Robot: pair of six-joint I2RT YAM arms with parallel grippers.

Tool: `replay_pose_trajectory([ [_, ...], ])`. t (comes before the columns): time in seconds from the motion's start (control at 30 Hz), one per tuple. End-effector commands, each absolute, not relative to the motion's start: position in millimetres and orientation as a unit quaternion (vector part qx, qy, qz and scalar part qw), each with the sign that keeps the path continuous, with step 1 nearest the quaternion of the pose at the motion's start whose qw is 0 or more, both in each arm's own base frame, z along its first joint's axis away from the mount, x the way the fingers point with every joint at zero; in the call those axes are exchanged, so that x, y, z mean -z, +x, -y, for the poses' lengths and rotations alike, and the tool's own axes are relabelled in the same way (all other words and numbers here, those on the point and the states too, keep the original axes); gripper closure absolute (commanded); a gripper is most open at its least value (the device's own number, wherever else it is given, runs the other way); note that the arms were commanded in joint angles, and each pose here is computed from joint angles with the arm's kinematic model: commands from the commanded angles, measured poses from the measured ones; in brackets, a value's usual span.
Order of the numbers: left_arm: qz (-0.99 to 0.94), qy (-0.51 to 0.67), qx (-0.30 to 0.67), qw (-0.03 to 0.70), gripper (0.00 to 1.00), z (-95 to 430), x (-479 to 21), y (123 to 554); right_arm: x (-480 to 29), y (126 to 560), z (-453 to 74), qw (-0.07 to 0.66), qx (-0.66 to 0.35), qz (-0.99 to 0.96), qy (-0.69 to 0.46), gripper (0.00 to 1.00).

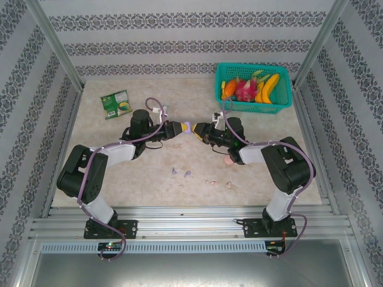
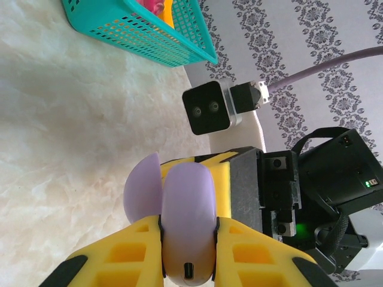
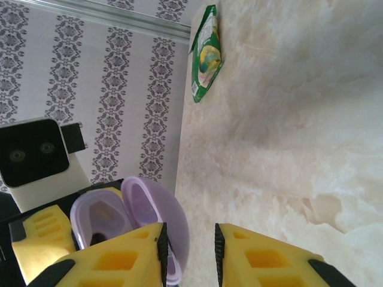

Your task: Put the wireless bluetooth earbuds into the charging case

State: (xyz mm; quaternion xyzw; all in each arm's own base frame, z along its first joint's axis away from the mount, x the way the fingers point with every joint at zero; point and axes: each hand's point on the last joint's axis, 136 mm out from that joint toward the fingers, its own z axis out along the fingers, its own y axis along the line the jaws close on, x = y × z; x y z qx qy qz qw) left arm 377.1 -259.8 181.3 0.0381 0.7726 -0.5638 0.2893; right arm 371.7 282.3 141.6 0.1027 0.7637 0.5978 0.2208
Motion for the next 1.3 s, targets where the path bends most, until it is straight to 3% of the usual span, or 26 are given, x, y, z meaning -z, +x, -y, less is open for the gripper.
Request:
replay_pose_trajectory([
  [0.0,-0.744,0.074,0.577,0.328,1.00,263,-217,380,-141,368,-279,0.220,-0.598,-0.764,0.098,0.70],
  [0.87,-0.740,0.077,0.582,0.327,1.00,265,-220,380,-133,369,-301,0.198,-0.602,-0.769,0.080,0.74],
  [1.27,-0.742,0.075,0.582,0.323,1.00,265,-217,379,-143,377,-305,0.203,-0.608,-0.764,0.077,0.87],
])
